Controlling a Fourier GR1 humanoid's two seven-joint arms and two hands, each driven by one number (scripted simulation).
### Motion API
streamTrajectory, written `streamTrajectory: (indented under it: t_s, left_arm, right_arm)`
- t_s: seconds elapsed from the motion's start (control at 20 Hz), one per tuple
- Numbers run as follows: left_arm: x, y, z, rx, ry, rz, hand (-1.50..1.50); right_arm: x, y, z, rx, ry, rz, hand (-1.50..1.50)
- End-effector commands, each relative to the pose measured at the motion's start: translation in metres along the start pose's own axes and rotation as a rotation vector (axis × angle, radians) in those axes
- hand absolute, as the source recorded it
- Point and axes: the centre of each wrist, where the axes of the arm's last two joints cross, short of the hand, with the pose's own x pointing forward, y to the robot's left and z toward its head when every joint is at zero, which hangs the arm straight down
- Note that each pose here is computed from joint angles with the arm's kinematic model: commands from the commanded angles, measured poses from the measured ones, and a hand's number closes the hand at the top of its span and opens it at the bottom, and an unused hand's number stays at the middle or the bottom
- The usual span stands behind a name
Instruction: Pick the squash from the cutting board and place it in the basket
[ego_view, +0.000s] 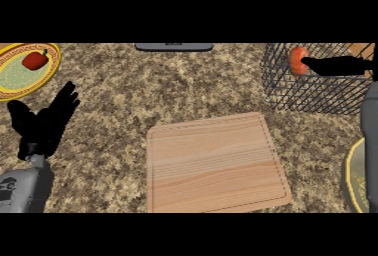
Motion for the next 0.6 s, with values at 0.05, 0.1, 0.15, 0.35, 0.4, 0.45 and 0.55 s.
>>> streamTrajectory:
  t_s: [0.05, 0.1, 0.15, 0.35, 0.4, 0.45, 0.55]
  left_arm:
    - [0.006, -0.002, 0.005, -0.009, 0.008, 0.004, 0.0]
    - [-0.008, -0.002, 0.001, 0.002, 0.012, 0.01, 0.0]
    - [0.005, -0.011, 0.01, -0.022, 0.008, 0.019, 0.0]
    - [-0.009, -0.006, -0.004, 0.003, 0.009, 0.002, 0.0]
    - [0.006, 0.004, 0.01, -0.004, 0.022, -0.003, 0.0]
    - [0.01, 0.0, 0.008, 0.005, 0.006, -0.011, 0.0]
    - [0.01, -0.008, 0.0, -0.003, 0.015, 0.0, 0.0]
  right_arm:
    - [-0.015, 0.018, -0.014, 0.025, -0.017, -0.018, -1.5]
    - [-0.011, 0.013, -0.007, 0.029, -0.043, -0.006, -1.5]
    - [-0.003, 0.019, -0.021, 0.016, -0.061, -0.043, -1.5]
    - [-0.015, -0.003, -0.023, -0.041, -0.051, -0.16, -1.5]
    - [-0.021, -0.012, -0.018, -0.072, 0.012, -0.182, -1.5]
    - [-0.007, -0.007, -0.02, -0.091, 0.044, -0.255, -1.5]
    - [-0.032, -0.029, -0.024, -0.181, 0.09, -0.353, -1.5]
